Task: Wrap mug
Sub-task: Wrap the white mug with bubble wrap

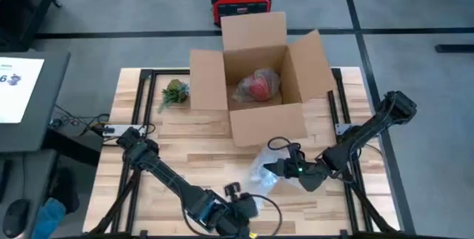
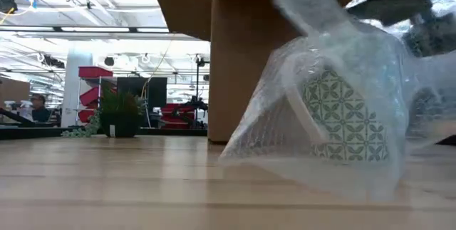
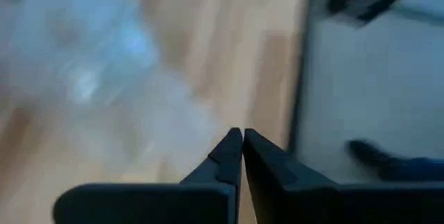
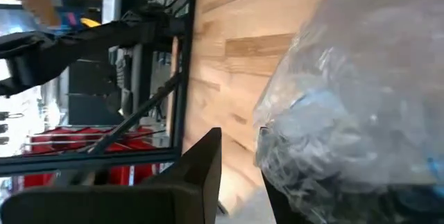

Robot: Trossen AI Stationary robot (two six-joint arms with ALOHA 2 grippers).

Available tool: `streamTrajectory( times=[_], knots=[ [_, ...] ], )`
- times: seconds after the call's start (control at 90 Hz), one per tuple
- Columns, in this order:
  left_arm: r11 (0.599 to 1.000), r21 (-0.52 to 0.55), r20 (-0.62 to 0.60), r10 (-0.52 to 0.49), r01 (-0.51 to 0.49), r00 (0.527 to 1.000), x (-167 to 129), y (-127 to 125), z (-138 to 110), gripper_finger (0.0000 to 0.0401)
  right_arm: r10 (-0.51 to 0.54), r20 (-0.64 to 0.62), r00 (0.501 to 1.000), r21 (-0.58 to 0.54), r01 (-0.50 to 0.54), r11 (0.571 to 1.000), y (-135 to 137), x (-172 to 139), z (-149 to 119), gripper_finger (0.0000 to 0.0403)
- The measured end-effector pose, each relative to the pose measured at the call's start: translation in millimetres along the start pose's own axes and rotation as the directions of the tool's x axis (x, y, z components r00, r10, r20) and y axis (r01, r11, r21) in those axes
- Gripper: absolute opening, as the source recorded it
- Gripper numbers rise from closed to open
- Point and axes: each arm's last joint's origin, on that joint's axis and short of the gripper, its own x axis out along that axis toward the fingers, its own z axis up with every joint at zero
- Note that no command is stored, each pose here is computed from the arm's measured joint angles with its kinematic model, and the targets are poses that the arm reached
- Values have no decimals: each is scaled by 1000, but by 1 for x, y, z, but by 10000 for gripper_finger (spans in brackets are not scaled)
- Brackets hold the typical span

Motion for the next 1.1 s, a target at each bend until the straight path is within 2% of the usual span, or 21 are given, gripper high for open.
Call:
streamTrajectory(
  times=[0.144, 0.289, 0.4, 0.533, 0.744, 0.933, 1.1],
  knots=[
    [1000, -13, -9, 15, -15, 1000, 31, 18, 4, 0, -12, 7, 1000, -10, 12, 1000, -1, 1, 2, 86],
    [995, -63, -9, -74, 73, 997, 58, 31, 9, 0, -12, 7, 1000, -25, 12, 1000, -1, 1, 2, 86],
    [994, -102, -77, -40, 32, 996, 71, 42, -1, 0, -6, -5, 1000, -52, 5, 999, 0, -3, 0, 86],
    [992, -109, -146, 42, -58, 988, 69, 50, -8, 0, 12, -13, 1000, -61, -12, 998, 3, -11, -1, 86],
    [968, -95, -251, 203, -233, 946, 65, 63, -21, 0, 36, 21, 999, -74, -35, 997, 7, -26, 0, 86],
    [960, -109, -252, 223, -256, 942, 64, 64, -21, 0, 35, 11, 999, -101, -34, 994, 9, -35, 3, 86],
    [960, -110, -251, 224, -258, 942, 64, 64, -21, 0, 77, -40, 996, -255, -84, 963, 17, -49, 6, 86]
  ],
)
